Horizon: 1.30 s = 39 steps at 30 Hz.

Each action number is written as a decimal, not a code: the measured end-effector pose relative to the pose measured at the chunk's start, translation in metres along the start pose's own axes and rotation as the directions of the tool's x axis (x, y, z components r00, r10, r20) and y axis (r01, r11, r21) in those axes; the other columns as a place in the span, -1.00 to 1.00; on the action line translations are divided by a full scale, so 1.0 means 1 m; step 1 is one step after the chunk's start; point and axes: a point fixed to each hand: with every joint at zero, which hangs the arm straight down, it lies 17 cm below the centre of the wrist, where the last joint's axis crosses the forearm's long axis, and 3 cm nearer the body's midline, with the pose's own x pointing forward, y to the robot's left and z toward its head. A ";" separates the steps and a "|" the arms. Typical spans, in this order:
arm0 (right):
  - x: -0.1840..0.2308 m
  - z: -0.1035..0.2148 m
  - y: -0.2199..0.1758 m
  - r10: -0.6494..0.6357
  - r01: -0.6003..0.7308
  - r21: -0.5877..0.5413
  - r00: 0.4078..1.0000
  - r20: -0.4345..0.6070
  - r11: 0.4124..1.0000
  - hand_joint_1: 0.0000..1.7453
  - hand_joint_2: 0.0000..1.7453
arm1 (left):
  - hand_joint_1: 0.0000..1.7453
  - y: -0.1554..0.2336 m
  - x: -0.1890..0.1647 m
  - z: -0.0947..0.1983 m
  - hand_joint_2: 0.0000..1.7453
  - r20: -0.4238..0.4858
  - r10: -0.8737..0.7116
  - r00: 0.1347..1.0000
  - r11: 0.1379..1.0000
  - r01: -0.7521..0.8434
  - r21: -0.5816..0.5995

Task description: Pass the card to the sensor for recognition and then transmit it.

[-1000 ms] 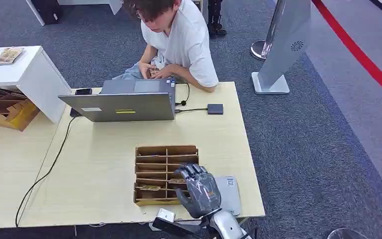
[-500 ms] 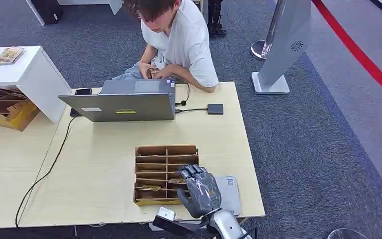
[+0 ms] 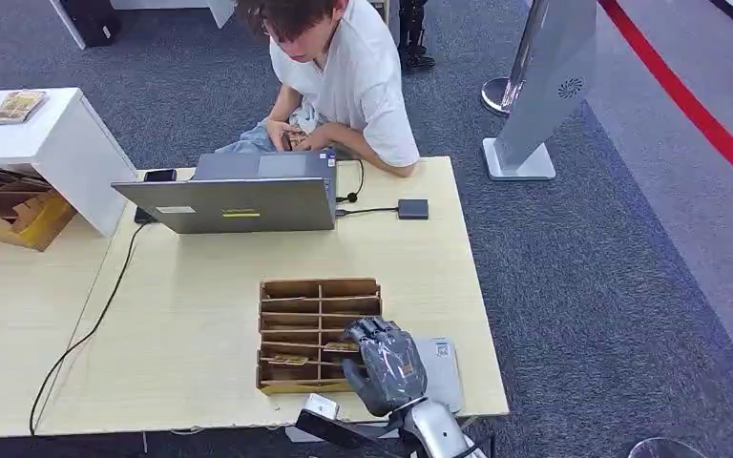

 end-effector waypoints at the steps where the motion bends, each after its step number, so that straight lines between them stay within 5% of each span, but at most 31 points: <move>1: 0.000 0.000 0.000 0.000 0.000 0.000 1.000 0.000 1.000 0.04 1.00 | -1.00 0.000 0.000 0.000 1.00 0.000 0.000 1.000 1.000 0.000 0.000; 39: -0.002 -0.005 0.009 0.004 -0.003 0.029 1.000 -0.012 1.000 0.08 1.00 | -1.00 0.000 0.002 0.000 1.00 0.006 -0.005 1.000 1.000 0.005 -0.005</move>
